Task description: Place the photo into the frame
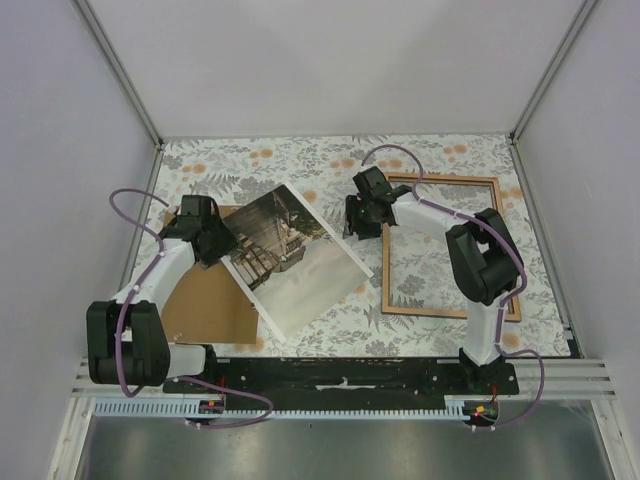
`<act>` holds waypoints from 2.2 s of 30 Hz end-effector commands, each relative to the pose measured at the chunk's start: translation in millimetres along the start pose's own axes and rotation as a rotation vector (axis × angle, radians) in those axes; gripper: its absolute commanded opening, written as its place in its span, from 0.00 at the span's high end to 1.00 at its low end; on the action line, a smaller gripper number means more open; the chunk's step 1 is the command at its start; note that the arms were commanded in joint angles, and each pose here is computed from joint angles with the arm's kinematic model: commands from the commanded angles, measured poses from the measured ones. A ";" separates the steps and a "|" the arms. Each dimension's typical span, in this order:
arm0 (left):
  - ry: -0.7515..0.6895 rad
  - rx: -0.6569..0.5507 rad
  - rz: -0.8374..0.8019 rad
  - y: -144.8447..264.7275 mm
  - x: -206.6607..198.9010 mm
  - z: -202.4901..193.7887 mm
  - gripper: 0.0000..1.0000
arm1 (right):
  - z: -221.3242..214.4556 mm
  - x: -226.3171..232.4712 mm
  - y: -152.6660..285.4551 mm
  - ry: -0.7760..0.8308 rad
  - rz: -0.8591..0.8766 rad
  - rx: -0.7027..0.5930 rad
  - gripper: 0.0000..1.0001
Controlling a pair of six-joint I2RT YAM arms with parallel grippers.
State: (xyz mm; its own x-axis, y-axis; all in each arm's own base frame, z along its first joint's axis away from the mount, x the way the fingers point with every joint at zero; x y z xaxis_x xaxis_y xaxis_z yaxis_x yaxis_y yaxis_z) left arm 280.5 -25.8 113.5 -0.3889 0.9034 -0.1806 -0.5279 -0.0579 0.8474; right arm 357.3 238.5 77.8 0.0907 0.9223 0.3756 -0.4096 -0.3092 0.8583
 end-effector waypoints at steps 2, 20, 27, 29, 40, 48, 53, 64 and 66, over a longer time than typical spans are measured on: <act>0.048 -0.014 -0.026 -8.0 9.6 -8.7 0.30 | -1.0 10.6 -5.8 0.082 0.033 0.051 0.45; 0.194 -0.062 -0.241 -47.7 32.5 27.7 0.23 | -12.3 15.3 -31.0 0.146 0.066 0.118 0.37; 0.219 -0.035 -0.226 -61.8 39.9 26.9 0.23 | -15.0 16.6 -35.3 0.149 0.083 0.127 0.36; 0.228 -0.022 -0.243 -66.7 38.1 24.0 0.23 | -16.0 16.3 -37.1 0.147 0.088 0.135 0.36; 0.282 0.000 -0.300 -76.1 28.9 17.4 0.27 | -23.3 18.6 -48.0 0.140 0.123 0.179 0.36; 0.285 -0.031 -0.363 -78.8 17.5 26.5 0.32 | -24.7 18.5 -52.1 0.140 0.130 0.194 0.36; 0.274 -0.071 -0.444 -70.0 5.3 34.1 0.40 | -25.4 20.0 -52.9 0.143 0.134 0.202 0.37; 0.248 -0.076 -0.536 -64.4 -10.9 32.9 0.63 | -24.6 20.0 -53.6 0.145 0.133 0.208 0.37; 0.247 -0.061 -0.519 -70.5 -9.4 28.0 0.63 | -24.8 20.9 -53.4 0.147 0.134 0.211 0.37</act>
State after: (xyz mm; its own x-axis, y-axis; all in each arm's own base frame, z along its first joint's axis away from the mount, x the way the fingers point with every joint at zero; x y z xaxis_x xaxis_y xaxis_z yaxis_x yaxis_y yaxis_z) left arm 339.8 -10.8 70.0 -0.2601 0.7090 -0.6555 -0.7294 0.3006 0.6145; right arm 370.9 284.4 61.0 -0.1063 0.8629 0.4941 -0.2888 -0.5023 0.8151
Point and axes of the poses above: each gripper's point midway between its finger pads, its own y axis back along the fingers, its own x axis along the line the jaws close on, z = x × y, the point moved 4 cm from there along y, back along the fingers, and after that the axes turned 10 degrees about -y, right-handed, at the moved point
